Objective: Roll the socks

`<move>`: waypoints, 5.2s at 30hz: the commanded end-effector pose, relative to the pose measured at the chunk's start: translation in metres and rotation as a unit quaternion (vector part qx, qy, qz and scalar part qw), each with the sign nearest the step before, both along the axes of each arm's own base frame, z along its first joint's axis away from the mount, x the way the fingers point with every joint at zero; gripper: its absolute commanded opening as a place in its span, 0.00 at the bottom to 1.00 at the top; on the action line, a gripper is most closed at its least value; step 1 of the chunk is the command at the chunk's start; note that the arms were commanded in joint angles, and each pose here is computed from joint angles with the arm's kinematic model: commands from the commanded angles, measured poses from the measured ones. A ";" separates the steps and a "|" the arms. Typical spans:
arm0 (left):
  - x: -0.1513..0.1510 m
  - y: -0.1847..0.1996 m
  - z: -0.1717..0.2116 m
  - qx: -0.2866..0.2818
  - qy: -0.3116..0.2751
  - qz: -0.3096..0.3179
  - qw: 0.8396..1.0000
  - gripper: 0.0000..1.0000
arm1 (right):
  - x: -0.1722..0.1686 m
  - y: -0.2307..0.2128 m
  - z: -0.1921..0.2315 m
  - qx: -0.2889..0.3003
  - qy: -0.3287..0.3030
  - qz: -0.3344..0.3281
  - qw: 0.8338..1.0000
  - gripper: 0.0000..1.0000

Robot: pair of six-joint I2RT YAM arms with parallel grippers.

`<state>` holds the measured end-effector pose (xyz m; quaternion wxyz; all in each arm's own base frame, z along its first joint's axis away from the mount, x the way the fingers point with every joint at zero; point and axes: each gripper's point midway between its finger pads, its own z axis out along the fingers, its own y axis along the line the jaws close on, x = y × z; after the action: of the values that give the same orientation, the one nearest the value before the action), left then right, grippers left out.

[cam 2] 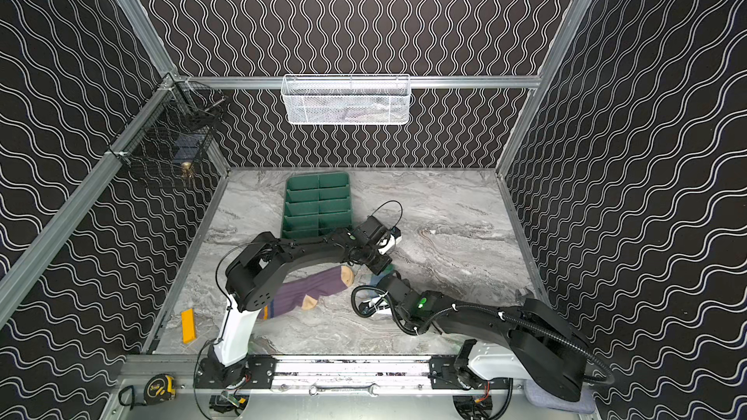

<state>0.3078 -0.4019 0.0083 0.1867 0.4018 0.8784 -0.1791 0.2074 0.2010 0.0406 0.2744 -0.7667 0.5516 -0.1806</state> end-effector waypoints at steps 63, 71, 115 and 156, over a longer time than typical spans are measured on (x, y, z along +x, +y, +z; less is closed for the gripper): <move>-0.137 0.063 0.165 0.029 -0.444 -0.328 0.834 0.64 | -0.019 -0.015 -0.062 -0.069 0.368 -0.193 0.907 0.00; -0.108 0.031 0.100 0.080 -0.485 -0.313 0.813 0.64 | -0.017 -0.009 -0.065 -0.055 0.386 -0.186 0.902 0.00; -0.101 0.059 -0.030 0.143 -0.121 -0.302 0.935 0.00 | 0.017 -0.039 0.009 0.075 0.235 -0.204 0.947 0.64; -0.074 0.073 -0.035 0.100 0.222 -0.194 0.950 0.00 | 0.119 -0.142 0.163 0.161 -0.160 -0.362 0.904 0.91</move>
<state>0.2736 -0.3894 0.0211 0.0767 0.5773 0.7621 -0.2830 0.3435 0.0334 0.2027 0.3814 -0.3431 0.7939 -0.3265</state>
